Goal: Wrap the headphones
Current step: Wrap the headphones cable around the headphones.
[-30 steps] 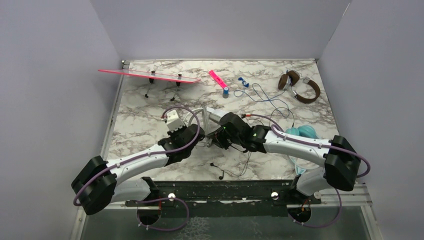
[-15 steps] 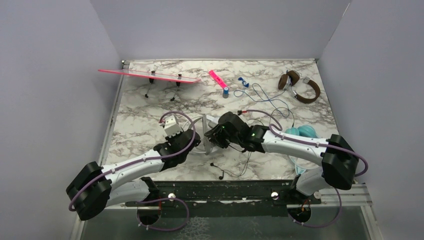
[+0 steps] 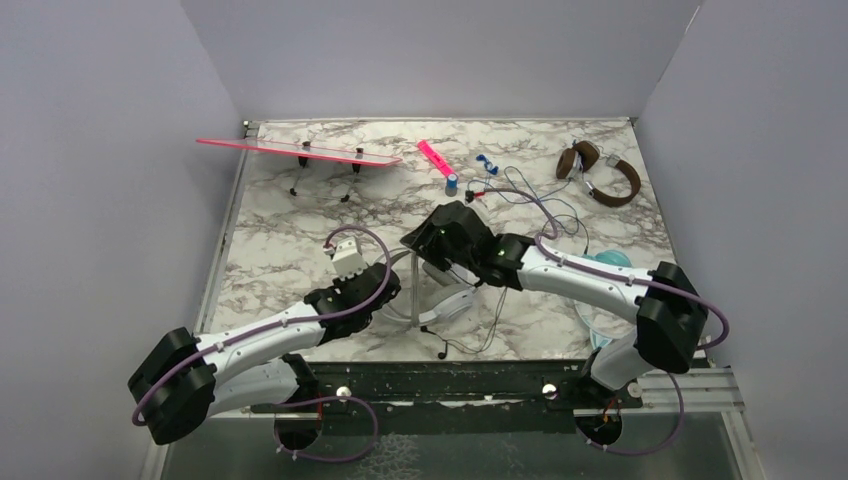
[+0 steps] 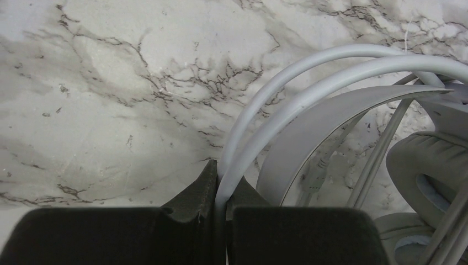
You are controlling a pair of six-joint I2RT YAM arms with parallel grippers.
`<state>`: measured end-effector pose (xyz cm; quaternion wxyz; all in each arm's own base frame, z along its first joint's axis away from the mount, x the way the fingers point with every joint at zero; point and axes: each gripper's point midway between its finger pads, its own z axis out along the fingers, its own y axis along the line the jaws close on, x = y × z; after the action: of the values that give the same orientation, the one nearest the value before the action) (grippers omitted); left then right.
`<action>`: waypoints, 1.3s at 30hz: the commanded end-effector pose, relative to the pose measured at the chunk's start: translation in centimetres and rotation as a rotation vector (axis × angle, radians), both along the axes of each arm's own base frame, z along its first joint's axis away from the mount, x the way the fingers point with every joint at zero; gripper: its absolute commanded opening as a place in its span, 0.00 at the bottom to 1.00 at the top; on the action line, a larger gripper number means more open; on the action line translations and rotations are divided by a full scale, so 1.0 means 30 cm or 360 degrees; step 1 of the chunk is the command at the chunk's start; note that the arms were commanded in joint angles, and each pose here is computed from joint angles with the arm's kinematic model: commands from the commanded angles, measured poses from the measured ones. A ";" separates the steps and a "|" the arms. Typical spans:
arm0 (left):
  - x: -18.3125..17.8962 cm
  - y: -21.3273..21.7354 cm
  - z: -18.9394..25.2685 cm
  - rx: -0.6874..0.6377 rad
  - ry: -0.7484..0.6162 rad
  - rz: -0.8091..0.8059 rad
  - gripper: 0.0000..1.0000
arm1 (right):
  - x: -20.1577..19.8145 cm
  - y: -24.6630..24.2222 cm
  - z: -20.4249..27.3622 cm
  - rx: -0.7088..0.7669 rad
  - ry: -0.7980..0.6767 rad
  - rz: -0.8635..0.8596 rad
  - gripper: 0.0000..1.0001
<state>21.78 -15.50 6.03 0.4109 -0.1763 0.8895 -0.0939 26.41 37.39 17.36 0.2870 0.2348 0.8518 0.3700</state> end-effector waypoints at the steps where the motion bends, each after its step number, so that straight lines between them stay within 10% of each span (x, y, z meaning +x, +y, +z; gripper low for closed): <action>1: 0.025 -0.031 0.095 -0.0111 -0.0030 0.0086 0.00 | 0.032 0.026 0.087 -0.0252 -0.0317 0.0300 0.55; 12: 0.099 -0.014 0.131 -0.0112 -0.0135 0.0094 0.00 | -0.078 -0.121 0.256 -0.1038 -0.1159 0.1401 0.77; 22: 0.181 -0.039 0.120 -0.0094 -0.0087 -0.0032 0.00 | -0.382 -0.111 0.064 -0.0823 -0.1757 0.2317 0.74; 39: 0.236 -0.050 0.066 -0.0058 0.0038 -0.0187 0.00 | -0.380 0.213 -0.075 -0.1221 -0.2600 0.1788 0.51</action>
<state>27.14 -14.69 5.61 0.3738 -0.1373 0.9139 -0.0789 12.91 41.69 12.81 0.5028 -0.6630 0.4852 0.2688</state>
